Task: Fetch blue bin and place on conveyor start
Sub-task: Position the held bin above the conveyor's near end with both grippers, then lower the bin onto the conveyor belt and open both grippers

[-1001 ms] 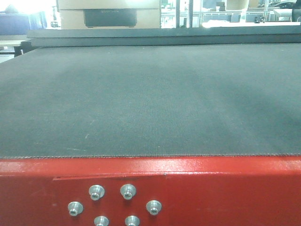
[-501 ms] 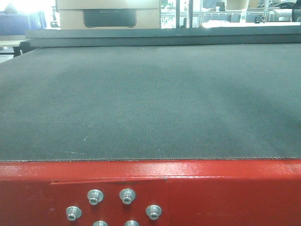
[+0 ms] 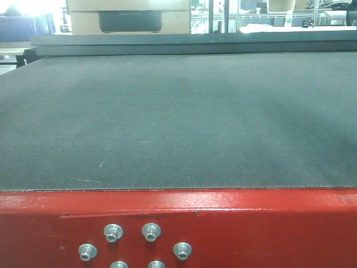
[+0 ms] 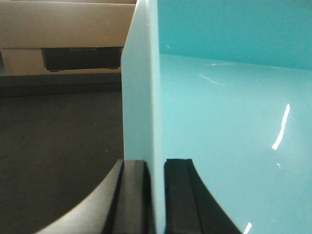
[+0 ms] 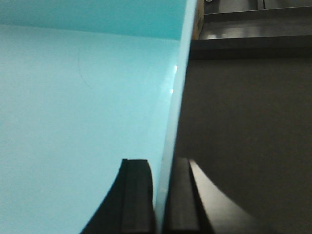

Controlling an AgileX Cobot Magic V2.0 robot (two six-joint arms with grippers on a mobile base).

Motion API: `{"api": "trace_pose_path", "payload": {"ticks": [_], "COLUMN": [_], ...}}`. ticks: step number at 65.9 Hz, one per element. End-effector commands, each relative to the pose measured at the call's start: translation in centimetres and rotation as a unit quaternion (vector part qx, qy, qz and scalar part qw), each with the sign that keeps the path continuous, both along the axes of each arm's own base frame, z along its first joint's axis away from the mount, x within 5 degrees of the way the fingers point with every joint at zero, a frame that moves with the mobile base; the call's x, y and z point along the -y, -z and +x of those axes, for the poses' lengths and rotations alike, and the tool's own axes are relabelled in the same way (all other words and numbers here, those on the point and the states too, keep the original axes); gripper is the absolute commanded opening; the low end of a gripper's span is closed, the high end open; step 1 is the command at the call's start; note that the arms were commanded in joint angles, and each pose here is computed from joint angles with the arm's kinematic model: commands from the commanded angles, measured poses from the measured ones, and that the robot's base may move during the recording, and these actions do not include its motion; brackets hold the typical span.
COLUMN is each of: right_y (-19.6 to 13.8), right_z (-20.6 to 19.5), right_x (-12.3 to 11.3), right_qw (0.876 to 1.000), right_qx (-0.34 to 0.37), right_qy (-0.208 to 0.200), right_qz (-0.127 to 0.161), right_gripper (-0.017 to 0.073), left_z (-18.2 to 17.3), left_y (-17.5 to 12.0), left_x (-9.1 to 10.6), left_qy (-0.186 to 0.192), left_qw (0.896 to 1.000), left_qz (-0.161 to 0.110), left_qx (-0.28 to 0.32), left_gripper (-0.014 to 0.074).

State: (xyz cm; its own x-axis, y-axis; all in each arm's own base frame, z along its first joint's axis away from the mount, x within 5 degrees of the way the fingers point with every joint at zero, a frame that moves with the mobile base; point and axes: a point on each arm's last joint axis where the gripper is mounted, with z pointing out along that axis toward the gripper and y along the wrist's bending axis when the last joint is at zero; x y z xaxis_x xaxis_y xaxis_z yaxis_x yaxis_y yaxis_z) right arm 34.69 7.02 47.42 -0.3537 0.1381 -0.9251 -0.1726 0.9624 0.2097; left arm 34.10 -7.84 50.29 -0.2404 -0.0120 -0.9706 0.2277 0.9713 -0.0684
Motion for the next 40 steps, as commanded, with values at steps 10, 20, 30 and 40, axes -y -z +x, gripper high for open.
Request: {"api": "trace_pose_path", "payload": {"ticks": [10, 20, 30, 40], "right_y": [-0.7, -0.9, -0.2, 2.5], "right_z": [0.0, 0.1, -1.0, -1.3], "right_x": [0.6, 0.5, 0.6, 0.7], "right_qw": [0.999, 0.999, 0.999, 0.99], "right_qx": [0.034, 0.042, -0.023, -0.127], "right_qy": [0.009, 0.009, 0.002, -0.003], "right_qz": [-0.019, -0.014, -0.028, -0.057], "right_gripper": [-0.0152, -0.0152, -0.0152, -0.0152], "left_z": [-0.9, -0.9, -1.3, -1.2], "left_y": [-1.7, -1.6, -0.2, 3.1], "left_x": [-0.2, -0.2, -0.2, -0.1], "left_qy": [0.001, 0.001, 0.008, 0.011], "left_qw": [0.999, 0.999, 0.999, 0.988], "left_qz": [-0.026, -0.026, -0.009, 0.016], "left_qx": [0.04, 0.036, -0.046, -0.152], "left_gripper": [-0.0111, -0.0111, -0.0111, -0.0111]}}
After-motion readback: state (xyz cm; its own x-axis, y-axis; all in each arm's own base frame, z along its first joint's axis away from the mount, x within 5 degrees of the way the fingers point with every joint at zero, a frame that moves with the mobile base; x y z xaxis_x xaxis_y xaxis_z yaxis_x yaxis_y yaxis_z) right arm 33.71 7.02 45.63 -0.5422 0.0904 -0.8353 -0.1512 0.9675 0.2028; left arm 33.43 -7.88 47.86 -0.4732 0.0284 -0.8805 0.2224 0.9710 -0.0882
